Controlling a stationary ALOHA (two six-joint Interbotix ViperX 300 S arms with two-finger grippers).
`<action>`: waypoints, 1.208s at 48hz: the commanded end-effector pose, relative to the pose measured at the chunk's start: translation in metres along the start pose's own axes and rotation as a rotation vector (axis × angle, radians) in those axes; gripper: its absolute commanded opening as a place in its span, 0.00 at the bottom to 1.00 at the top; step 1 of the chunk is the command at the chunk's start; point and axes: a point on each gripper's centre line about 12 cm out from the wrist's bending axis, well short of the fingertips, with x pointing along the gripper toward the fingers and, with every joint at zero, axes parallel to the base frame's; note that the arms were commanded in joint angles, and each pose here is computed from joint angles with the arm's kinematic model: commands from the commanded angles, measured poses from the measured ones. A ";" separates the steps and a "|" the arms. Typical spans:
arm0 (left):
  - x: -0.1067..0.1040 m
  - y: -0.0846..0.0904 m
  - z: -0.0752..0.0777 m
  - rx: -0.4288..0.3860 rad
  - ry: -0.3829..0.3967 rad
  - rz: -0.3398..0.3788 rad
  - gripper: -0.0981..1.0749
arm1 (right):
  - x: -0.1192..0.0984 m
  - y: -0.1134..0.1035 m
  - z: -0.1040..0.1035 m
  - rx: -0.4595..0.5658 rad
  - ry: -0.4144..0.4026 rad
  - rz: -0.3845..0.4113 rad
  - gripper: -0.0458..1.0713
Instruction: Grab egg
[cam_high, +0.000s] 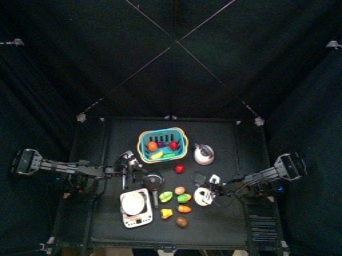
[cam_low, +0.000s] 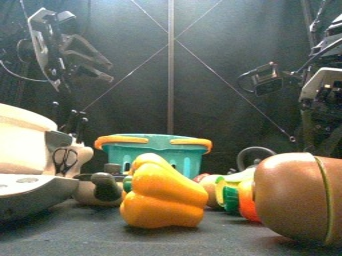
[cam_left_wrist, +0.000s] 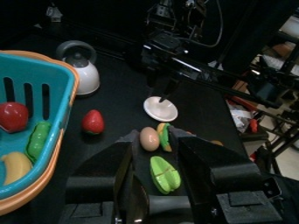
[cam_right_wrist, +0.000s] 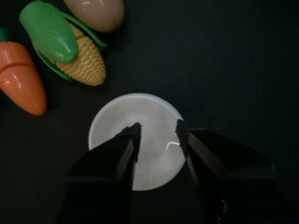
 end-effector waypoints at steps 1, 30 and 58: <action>0.002 -0.001 0.006 0.001 -0.022 -0.003 0.72 | -0.001 0.007 0.004 -0.004 -0.009 0.018 0.67; 0.001 0.001 0.005 0.001 -0.018 0.003 0.72 | -0.005 0.002 0.035 -0.097 -0.105 -0.043 0.61; 0.000 0.002 0.001 0.000 -0.010 0.006 0.72 | 0.011 -0.001 0.078 -0.085 -0.246 0.072 0.68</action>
